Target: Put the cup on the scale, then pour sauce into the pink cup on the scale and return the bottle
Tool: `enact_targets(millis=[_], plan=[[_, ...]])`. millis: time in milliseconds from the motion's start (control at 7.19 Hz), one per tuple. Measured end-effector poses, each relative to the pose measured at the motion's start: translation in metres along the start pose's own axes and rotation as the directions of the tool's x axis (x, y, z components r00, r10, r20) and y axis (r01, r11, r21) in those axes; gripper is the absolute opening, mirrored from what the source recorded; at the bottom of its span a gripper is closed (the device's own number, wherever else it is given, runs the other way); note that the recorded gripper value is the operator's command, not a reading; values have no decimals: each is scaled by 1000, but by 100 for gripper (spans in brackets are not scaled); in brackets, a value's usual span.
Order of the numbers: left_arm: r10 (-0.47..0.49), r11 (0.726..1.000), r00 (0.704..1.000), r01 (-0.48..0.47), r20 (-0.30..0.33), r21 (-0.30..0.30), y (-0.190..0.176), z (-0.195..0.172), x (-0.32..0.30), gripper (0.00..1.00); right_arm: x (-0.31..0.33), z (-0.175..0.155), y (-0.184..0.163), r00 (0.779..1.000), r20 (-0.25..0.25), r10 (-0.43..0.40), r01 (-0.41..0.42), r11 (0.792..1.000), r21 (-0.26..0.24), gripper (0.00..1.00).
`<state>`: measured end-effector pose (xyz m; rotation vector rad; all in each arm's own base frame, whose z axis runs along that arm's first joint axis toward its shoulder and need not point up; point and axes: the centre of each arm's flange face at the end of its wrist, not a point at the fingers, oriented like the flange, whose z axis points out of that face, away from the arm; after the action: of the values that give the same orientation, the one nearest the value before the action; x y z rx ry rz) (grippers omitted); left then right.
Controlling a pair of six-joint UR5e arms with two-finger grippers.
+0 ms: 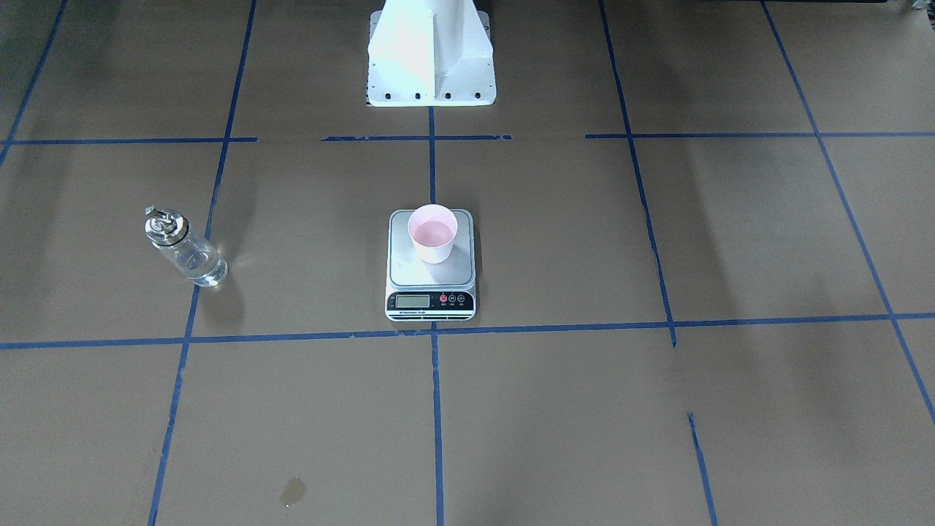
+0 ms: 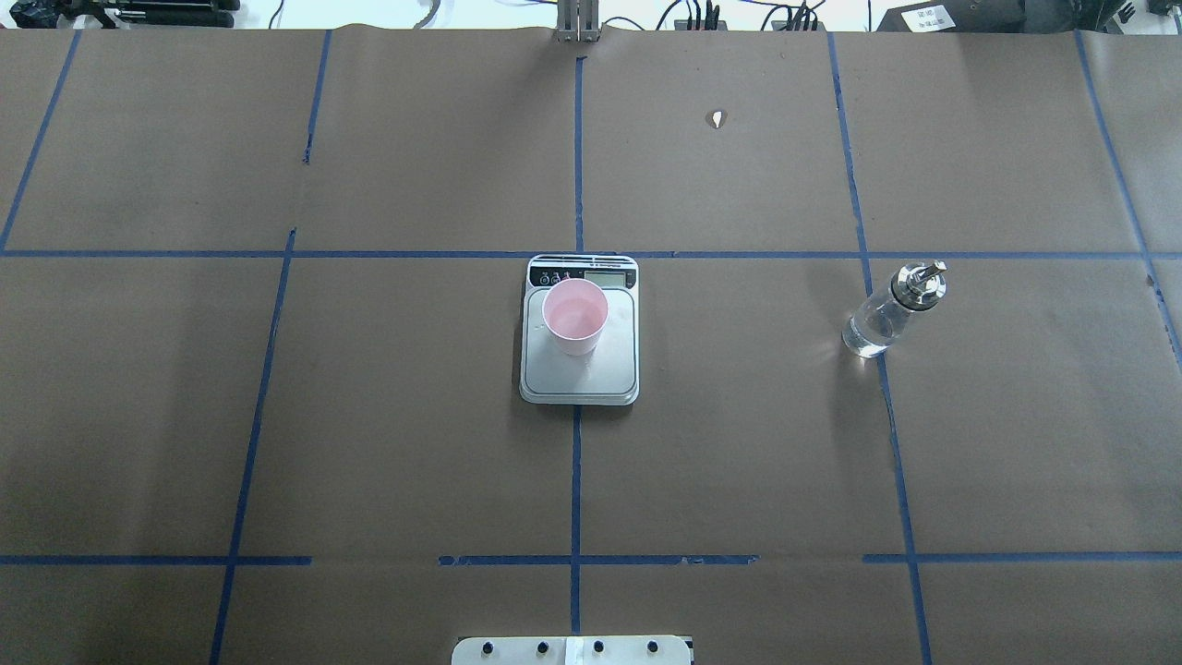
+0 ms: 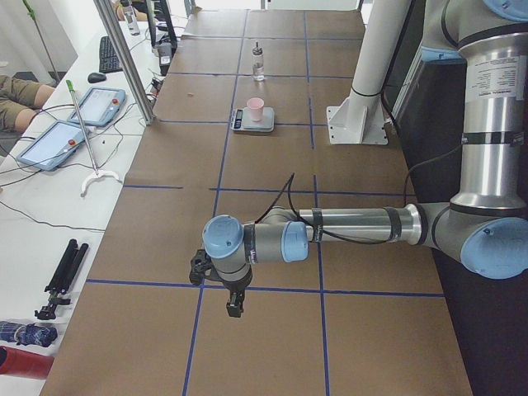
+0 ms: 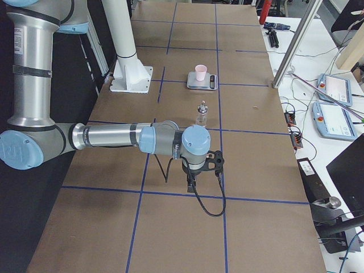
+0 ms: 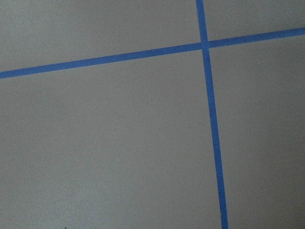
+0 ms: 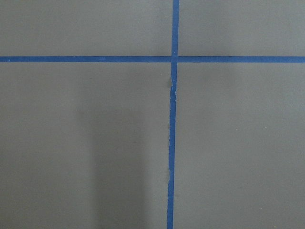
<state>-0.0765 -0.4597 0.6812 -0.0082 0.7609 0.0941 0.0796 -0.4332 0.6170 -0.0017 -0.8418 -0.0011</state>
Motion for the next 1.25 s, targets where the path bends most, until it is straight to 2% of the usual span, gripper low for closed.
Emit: enact_targets(millis=[418, 1253], plan=[[1, 1000, 1000, -1, -2, 11, -3, -3, 3, 100, -2, -2, -1, 1000, 0, 23, -23, 1000, 4, 100], [41, 995, 999, -41, -3, 94, -6, -19, 1, 100, -5, -5, -7, 1000, -1, 16, -16, 1000, 12, 100]])
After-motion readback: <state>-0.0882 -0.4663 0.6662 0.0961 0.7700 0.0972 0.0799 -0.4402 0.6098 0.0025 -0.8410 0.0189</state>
